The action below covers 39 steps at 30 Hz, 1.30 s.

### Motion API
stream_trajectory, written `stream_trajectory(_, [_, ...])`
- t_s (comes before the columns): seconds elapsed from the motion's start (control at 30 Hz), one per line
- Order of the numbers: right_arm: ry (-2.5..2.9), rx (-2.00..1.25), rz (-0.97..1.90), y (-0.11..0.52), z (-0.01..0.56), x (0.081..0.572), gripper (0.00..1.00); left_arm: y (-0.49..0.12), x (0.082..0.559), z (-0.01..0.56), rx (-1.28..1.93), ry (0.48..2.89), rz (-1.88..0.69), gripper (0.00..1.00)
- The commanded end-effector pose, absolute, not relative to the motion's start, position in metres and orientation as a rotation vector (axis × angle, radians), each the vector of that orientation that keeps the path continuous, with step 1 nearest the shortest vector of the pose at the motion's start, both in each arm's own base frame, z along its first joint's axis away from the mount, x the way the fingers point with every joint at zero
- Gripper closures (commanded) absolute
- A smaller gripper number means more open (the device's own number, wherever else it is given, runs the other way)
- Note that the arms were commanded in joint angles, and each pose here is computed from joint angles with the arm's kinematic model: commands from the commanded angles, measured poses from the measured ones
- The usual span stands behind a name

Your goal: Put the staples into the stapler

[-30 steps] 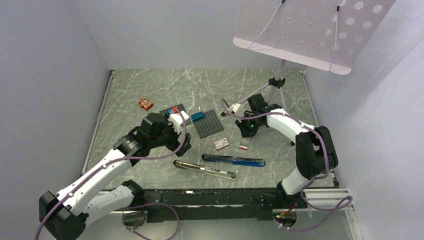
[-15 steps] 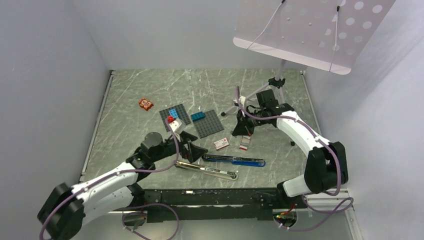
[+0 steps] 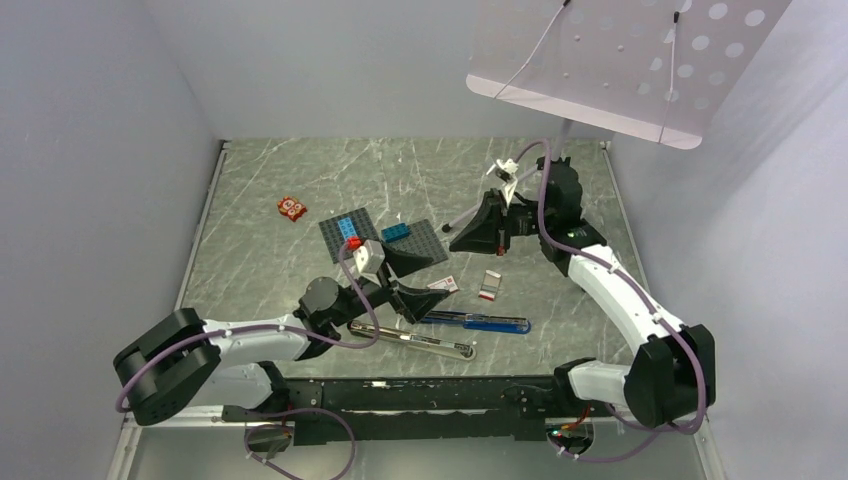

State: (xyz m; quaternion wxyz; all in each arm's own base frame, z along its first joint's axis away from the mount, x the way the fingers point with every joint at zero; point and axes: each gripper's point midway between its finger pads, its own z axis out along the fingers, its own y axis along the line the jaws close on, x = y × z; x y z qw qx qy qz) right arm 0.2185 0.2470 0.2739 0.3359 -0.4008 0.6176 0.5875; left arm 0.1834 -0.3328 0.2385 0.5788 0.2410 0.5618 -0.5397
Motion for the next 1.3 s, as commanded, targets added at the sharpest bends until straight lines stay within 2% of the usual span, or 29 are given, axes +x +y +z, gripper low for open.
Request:
stream_trajectory(0.0, [1.454, -1.082, 1.648, 0.246, 0.311, 0.198, 1.0, -0.327, 0.177, 0.306, 0.494, 1.025, -1.292, 0.03])
stream_trajectory(0.37, [1.372, -1.093, 1.701, 0.245, 0.33, 0.171, 1.0, -0.33, 0.172, 0.324, 0.486, 0.903, -1.33, 0.11])
stream_trajectory(0.73, [1.359, -1.144, 1.714, 0.252, 0.324, 0.161, 1.0, -0.335, 0.159, 0.331, 0.591, 0.783, -1.311, 0.15])
stream_trajectory(0.87, [1.342, -1.172, 1.712, 0.254, 0.324, 0.157, 1.0, -0.341, 0.159, 0.328, 0.619, 0.797, -1.318, 0.24])
stream_trajectory(1.27, [1.327, -1.199, 1.66, 0.259, 0.315, 0.167, 1.0, -0.341, 0.156, 0.332, 0.543, 0.849, -1.451, 0.42])
